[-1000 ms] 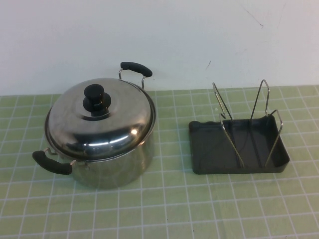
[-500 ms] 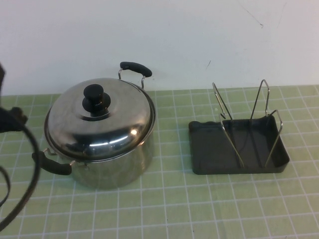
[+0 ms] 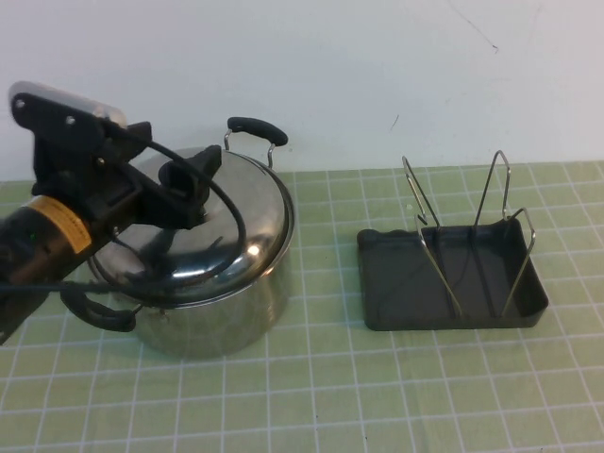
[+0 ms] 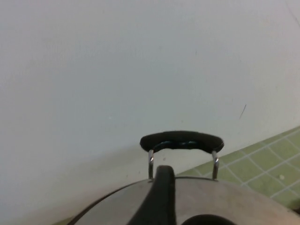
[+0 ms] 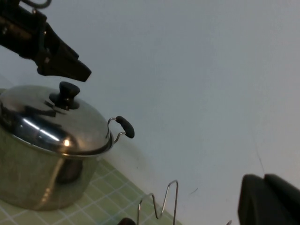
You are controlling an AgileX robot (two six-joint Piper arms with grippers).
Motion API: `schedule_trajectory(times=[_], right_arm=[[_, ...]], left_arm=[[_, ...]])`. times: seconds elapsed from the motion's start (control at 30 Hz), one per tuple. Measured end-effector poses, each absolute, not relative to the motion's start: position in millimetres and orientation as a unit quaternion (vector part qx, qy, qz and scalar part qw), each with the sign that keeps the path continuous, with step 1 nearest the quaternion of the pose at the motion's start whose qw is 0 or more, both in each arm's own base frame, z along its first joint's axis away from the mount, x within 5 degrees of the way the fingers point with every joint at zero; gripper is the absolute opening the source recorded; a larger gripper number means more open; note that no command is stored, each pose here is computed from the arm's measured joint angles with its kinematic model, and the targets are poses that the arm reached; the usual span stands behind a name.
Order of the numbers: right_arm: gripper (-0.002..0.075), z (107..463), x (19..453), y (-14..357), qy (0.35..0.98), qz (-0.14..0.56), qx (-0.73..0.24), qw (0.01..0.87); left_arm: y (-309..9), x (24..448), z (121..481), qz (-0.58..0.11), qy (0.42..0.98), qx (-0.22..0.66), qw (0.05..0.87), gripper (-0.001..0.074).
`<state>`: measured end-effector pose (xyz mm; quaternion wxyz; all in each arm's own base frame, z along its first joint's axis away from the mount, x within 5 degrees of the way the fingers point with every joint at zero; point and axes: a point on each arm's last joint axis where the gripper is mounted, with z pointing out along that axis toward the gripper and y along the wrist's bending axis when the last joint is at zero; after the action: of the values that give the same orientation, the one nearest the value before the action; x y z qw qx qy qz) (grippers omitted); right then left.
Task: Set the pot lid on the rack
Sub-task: Open the pot, then hand over the pot lid
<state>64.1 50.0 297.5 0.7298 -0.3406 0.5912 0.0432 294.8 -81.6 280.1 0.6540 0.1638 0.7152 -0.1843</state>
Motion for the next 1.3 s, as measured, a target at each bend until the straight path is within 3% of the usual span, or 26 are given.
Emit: schedule_trajectory(times=[0.3,0.4,0.57,0.77,1.0,1.3], right_arm=[[-0.0001,297.6,65.7,47.5,0.599,0.037,-0.326,0.73],[-0.0001,297.7,66.7,45.8,0.606,0.038,-0.312,0.731],[-0.0001,297.9,67.8,43.7,0.613,0.037,-0.297,0.731],[-0.0001,299.9,68.7,41.7,0.621,0.061,-0.258,0.737],[-0.0001,315.9,76.0,42.1,0.652,0.184,-0.154,0.719],[-0.0001,352.4,106.7,64.2,0.673,0.33,-0.215,0.626]], left_arm=[[-82.5,327.1,242.7,-0.156,0.761,0.151,0.612,0.068],[-82.3,329.8,237.4,-0.148,0.765,0.154,0.608,0.0603],[-83.9,330.7,240.0,-0.152,0.755,0.158,0.618,0.0308],[-84.3,331.0,242.9,-0.157,0.745,0.155,0.629,0.0312],[-84.9,313.7,292.7,-0.195,0.66,0.149,0.71,0.0312],[-126.7,251.6,363.6,-0.358,0.506,0.178,0.764,0.0312]])
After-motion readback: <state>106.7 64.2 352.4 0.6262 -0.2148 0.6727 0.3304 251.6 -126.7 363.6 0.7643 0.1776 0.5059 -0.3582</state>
